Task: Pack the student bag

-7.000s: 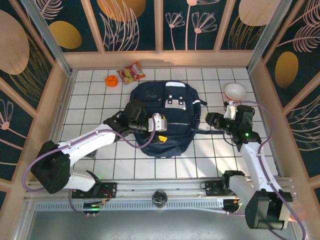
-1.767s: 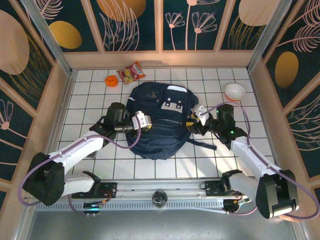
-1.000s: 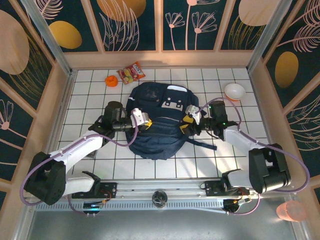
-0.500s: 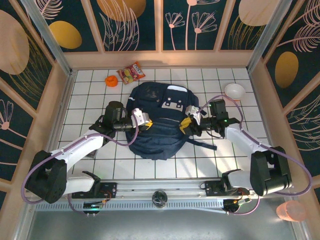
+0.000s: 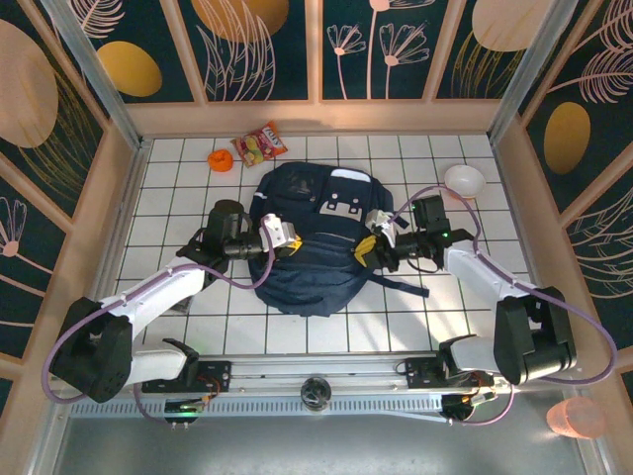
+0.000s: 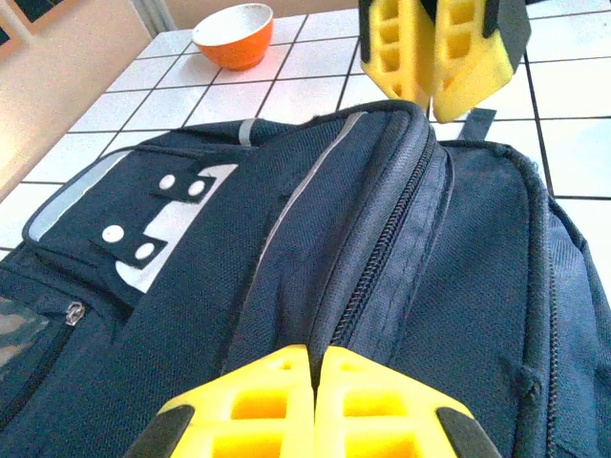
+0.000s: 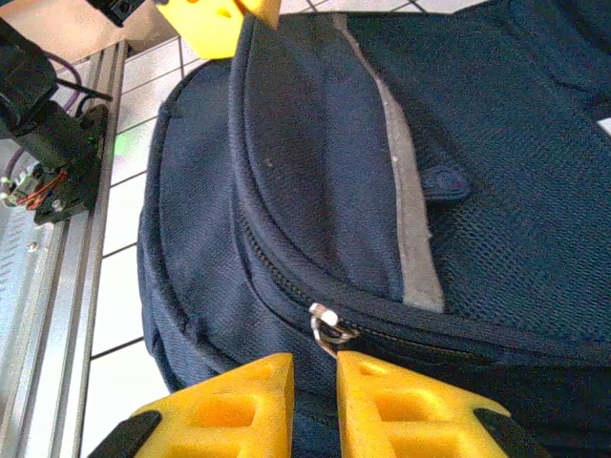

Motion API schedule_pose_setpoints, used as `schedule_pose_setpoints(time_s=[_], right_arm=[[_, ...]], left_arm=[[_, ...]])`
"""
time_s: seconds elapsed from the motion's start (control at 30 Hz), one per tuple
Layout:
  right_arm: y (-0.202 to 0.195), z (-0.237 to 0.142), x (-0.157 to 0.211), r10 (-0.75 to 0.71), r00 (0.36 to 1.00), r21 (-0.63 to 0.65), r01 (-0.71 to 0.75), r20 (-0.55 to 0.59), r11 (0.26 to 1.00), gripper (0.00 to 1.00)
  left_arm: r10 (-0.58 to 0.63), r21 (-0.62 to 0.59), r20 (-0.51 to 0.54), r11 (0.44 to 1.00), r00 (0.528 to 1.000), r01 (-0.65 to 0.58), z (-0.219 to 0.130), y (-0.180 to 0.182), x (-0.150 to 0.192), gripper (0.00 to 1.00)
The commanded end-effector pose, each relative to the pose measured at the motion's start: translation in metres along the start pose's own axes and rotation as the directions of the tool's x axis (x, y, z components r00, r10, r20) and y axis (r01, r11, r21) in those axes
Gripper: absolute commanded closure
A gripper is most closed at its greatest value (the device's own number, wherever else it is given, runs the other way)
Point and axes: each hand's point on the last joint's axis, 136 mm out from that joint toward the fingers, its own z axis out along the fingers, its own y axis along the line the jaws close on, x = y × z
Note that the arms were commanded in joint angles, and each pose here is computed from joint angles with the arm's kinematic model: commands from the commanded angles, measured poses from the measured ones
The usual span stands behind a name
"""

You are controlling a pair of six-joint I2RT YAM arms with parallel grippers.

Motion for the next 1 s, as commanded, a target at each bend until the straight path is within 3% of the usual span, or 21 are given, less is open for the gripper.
schedule_pose_setpoints(time_s=[0.0, 0.27, 0.47, 0.57, 0.97], right_arm=[[0.022, 0.003, -0.010, -0.005, 1.000, -0.056, 0.006, 0.012, 0.998, 0.81], [0.040, -0.003, -0.015, -0.016, 1.000, -0.027, 0.016, 0.017, 0.999, 0.79], [-0.003, -0.043, -0.024, 0.034, 0.989, 0.229, -0.066, 0.141, 0.971, 0.56], [-0.024, -0.057, -0.024, 0.079, 0.976, 0.283, -0.135, 0.200, 0.950, 0.50], [-0.024, -0.025, -0.022, -0.032, 0.992, 0.192, 0.008, 0.121, 0.981, 0.46]], left_arm=[[0.080, -0.035, 0.127, 0.996, 0.989, -0.077, -0.003, 0.014, -0.041, 1.00], [0.085, -0.037, 0.137, 0.996, 0.987, -0.080, -0.004, 0.015, -0.045, 1.00], [0.085, -0.019, 0.157, 0.996, 0.984, -0.083, -0.005, 0.011, -0.049, 1.00], [0.080, -0.016, 0.175, 0.997, 0.981, -0.078, -0.006, 0.011, -0.053, 1.00], [0.054, 0.009, 0.235, 0.998, 0.970, -0.058, -0.008, 0.007, -0.063, 1.00]])
